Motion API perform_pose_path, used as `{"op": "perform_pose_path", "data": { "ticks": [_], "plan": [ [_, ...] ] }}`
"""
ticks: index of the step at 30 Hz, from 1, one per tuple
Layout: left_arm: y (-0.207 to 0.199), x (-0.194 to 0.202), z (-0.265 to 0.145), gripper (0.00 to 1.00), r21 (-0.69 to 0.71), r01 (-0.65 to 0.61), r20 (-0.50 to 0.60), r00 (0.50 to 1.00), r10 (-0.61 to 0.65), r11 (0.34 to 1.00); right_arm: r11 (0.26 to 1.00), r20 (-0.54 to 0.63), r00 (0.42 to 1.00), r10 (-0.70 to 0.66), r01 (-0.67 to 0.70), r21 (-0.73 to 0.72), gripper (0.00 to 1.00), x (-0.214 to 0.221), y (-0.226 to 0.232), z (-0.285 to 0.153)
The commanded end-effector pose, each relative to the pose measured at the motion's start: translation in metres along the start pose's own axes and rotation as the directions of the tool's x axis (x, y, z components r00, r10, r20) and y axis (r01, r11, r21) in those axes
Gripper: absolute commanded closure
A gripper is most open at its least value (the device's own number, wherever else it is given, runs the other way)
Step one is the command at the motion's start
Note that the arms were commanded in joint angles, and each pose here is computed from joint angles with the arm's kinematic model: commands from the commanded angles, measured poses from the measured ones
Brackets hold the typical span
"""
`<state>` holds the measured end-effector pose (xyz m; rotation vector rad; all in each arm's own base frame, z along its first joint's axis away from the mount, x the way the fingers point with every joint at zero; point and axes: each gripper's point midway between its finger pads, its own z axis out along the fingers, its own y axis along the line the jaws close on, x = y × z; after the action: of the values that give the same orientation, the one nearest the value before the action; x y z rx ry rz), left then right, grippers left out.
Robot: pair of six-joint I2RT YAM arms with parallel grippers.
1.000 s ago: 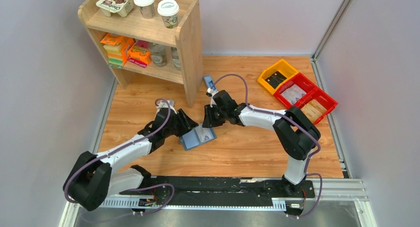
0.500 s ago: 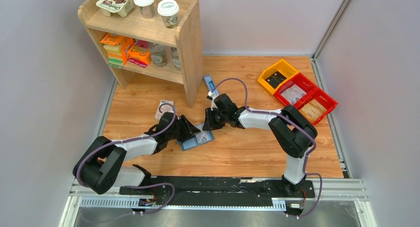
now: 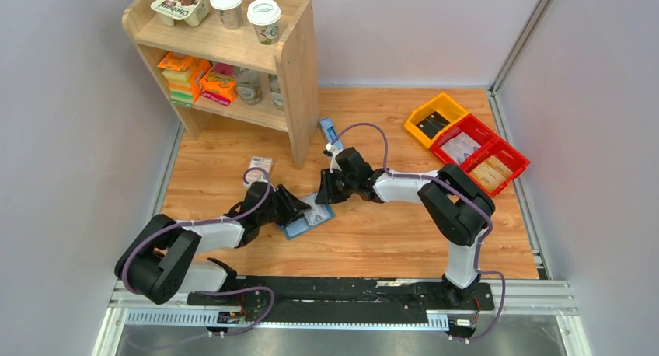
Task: Take the credit cards out of the card holder
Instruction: Remove the credit card from the card holder.
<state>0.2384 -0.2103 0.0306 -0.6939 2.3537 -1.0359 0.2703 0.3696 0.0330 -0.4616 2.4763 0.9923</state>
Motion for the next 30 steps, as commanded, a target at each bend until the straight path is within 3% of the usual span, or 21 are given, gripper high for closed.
{"op": "perform_pose_path", "data": {
  "ticks": [1, 13, 19, 26, 30],
  "plan": [
    [0.003, -0.002, 0.0, 0.55, 0.048, 0.042, 0.021, 0.999, -0.043, 0.998, 0.999, -0.077, 0.996, 0.037, -0.034, 0.041, 0.71, 0.031, -0.02, 0.01],
    [-0.047, -0.022, -0.024, 0.68, 0.28, -0.021, 0.134, 0.991, -0.018, 0.96, 0.997, -0.102, 0.993, 0.059, -0.055, 0.046, 0.72, 0.042, -0.026, 0.014],
    [-0.051, -0.023, -0.026, 0.74, 0.301, -0.028, 0.144, 0.99, -0.016, 0.953, 0.997, -0.107, 0.992, 0.069, -0.065, 0.04, 0.72, 0.043, -0.025, 0.016],
    [-0.055, -0.02, -0.016, 0.75, 0.32, 0.003, 0.102, 0.994, -0.037, 0.948, 0.997, -0.11, 0.991, 0.075, -0.072, 0.033, 0.72, 0.045, -0.024, 0.017],
    [-0.055, -0.016, -0.007, 0.69, 0.324, 0.019, 0.07, 0.997, -0.044, 0.946, 0.997, -0.113, 0.99, 0.08, -0.077, 0.029, 0.73, 0.046, -0.024, 0.018]
  ]
}}
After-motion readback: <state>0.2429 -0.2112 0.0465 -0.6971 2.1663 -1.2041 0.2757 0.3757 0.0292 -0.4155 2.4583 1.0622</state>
